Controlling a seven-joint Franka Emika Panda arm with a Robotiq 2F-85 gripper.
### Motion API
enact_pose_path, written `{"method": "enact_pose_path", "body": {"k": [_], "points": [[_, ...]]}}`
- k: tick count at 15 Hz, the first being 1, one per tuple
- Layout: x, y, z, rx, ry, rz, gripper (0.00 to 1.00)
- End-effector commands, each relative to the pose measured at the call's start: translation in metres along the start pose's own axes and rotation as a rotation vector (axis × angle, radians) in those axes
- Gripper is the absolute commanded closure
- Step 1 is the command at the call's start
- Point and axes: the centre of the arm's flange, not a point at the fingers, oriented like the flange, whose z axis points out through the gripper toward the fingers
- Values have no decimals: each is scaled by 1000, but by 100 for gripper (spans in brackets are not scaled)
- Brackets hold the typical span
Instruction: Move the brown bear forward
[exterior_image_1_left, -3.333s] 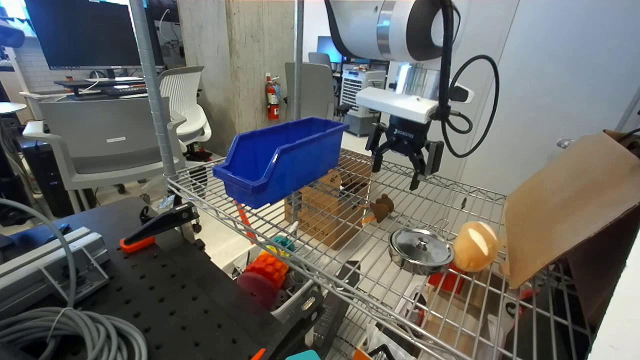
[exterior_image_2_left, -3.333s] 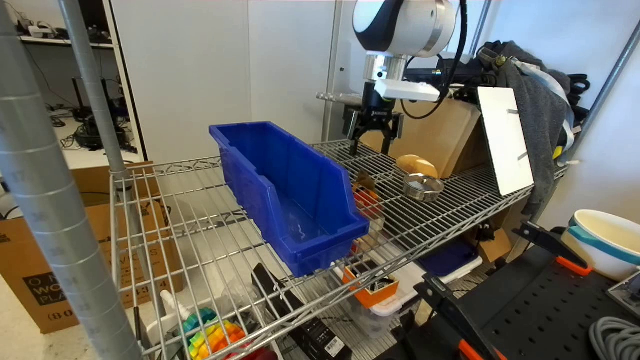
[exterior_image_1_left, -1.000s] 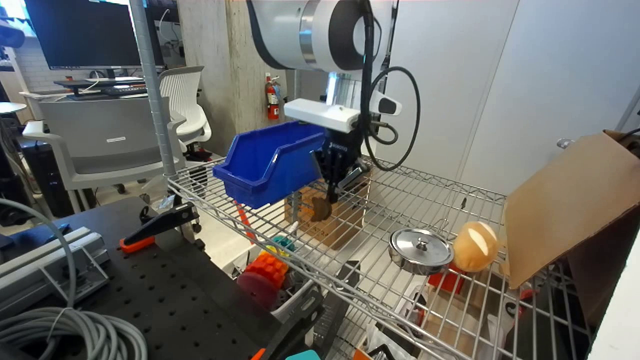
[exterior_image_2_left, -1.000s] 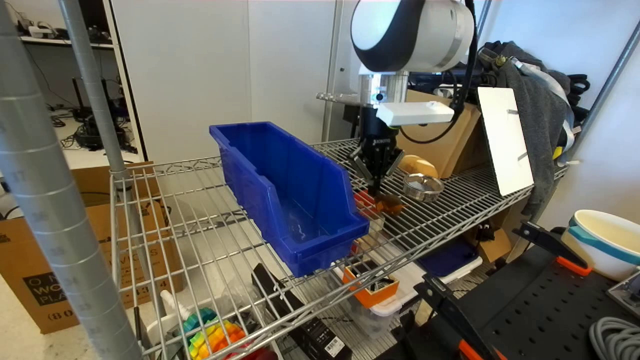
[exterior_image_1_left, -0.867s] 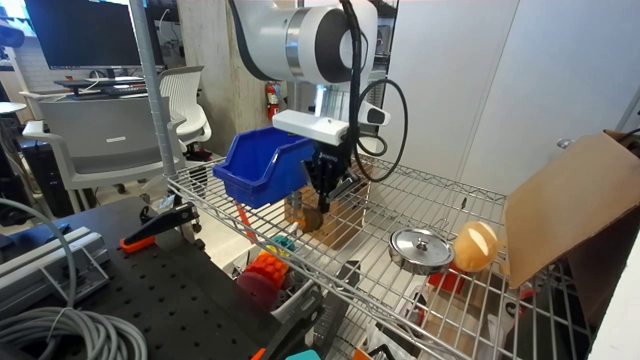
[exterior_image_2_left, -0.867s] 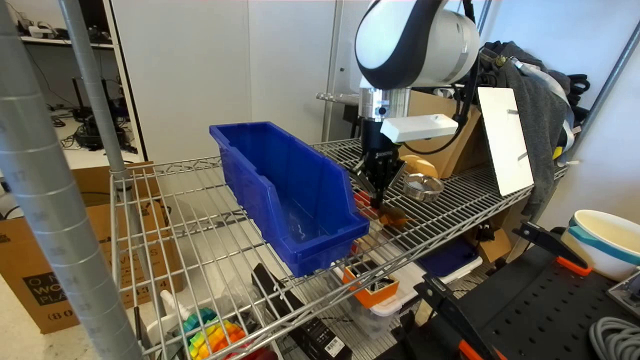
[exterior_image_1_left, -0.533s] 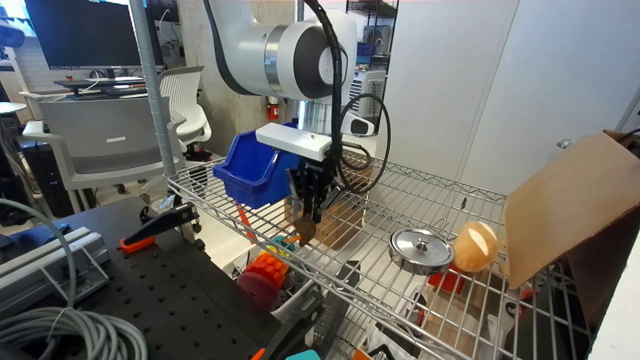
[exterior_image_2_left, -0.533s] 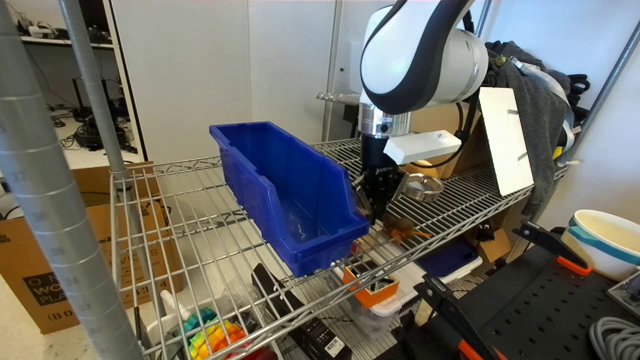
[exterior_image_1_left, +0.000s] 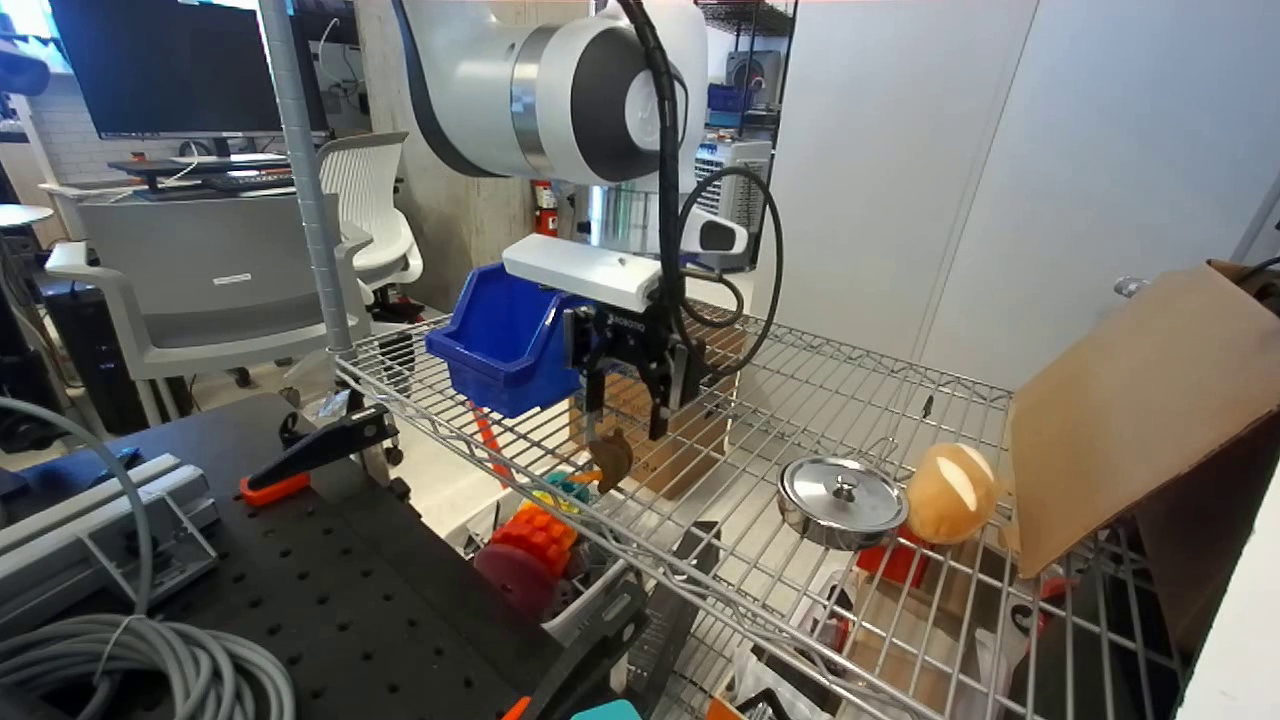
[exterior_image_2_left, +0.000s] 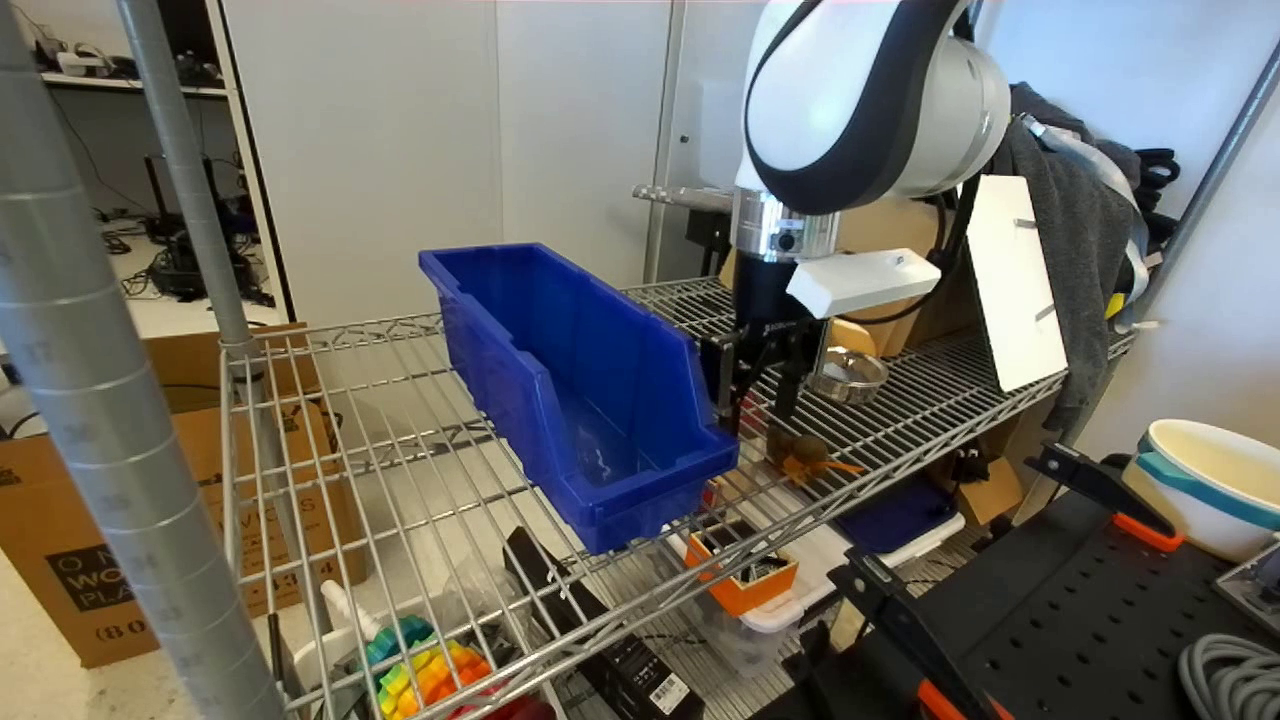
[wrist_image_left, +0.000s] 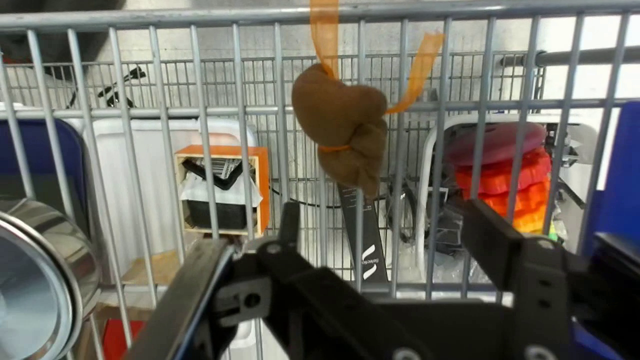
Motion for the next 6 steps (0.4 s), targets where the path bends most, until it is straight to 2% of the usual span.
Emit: {"method": "enact_pose_path", "body": {"k": [1,2,3,6], "points": [[-16,14,-58,42,88,-4,0],[-15,20,-74,75,103,18,0],[0,7,-36,23,63,11,0],[-4,19,-67,47,103,25,0]]}}
